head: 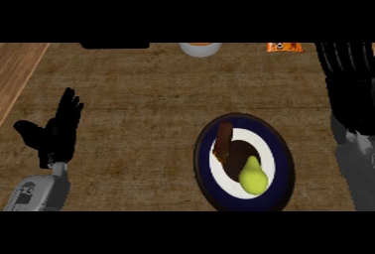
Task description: Pick the pear from the plate and place it in the pan
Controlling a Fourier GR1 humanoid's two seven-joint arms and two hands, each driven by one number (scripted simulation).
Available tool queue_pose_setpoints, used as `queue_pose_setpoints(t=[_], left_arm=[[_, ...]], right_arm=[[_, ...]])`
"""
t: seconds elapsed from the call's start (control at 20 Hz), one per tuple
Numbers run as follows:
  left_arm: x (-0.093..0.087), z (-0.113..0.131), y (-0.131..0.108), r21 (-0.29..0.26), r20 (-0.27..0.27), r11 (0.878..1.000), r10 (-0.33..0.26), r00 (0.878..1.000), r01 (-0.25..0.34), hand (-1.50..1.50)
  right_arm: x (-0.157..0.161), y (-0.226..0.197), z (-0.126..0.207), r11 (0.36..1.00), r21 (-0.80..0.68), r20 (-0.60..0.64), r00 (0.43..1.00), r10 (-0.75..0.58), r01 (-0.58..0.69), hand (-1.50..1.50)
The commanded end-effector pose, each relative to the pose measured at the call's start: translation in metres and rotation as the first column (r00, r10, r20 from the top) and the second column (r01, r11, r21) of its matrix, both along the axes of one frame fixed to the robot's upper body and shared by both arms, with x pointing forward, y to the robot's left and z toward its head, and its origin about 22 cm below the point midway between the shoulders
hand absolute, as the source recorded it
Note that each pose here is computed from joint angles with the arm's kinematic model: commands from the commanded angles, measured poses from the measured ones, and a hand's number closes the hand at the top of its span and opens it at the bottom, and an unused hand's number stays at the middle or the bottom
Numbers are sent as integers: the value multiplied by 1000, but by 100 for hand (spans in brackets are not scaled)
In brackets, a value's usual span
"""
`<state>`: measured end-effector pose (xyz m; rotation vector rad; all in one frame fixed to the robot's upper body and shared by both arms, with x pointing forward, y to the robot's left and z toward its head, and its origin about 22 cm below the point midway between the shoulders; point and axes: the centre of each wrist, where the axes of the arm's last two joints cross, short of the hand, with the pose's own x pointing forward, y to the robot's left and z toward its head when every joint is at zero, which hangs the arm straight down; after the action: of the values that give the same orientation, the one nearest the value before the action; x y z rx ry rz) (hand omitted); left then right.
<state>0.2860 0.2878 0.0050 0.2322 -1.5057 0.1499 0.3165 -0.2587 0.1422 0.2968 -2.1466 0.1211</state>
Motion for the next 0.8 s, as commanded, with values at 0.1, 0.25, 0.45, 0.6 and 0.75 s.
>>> queue_pose_setpoints(t=[0.1,0.25,0.45,0.6,0.75], left_arm=[[6,21,-5,145,6,977,-161,987,159,0],[7,32,-8,257,9,924,-296,955,283,0],[3,25,-26,201,-47,908,-366,929,368,0],[1,38,-32,217,-74,897,-379,922,386,0],[-15,35,-23,207,-90,897,-381,920,391,0]], right_arm=[[-7,-39,-74,977,-55,-437,875,-208,205,-150],[-38,-71,-143,922,-186,-729,581,-361,338,-150],[-67,-87,-171,681,-663,-553,410,-725,311,150],[-98,-44,-204,650,-628,-552,343,-760,428,-150],[-111,-7,-199,687,-620,-585,360,-727,379,-150]])
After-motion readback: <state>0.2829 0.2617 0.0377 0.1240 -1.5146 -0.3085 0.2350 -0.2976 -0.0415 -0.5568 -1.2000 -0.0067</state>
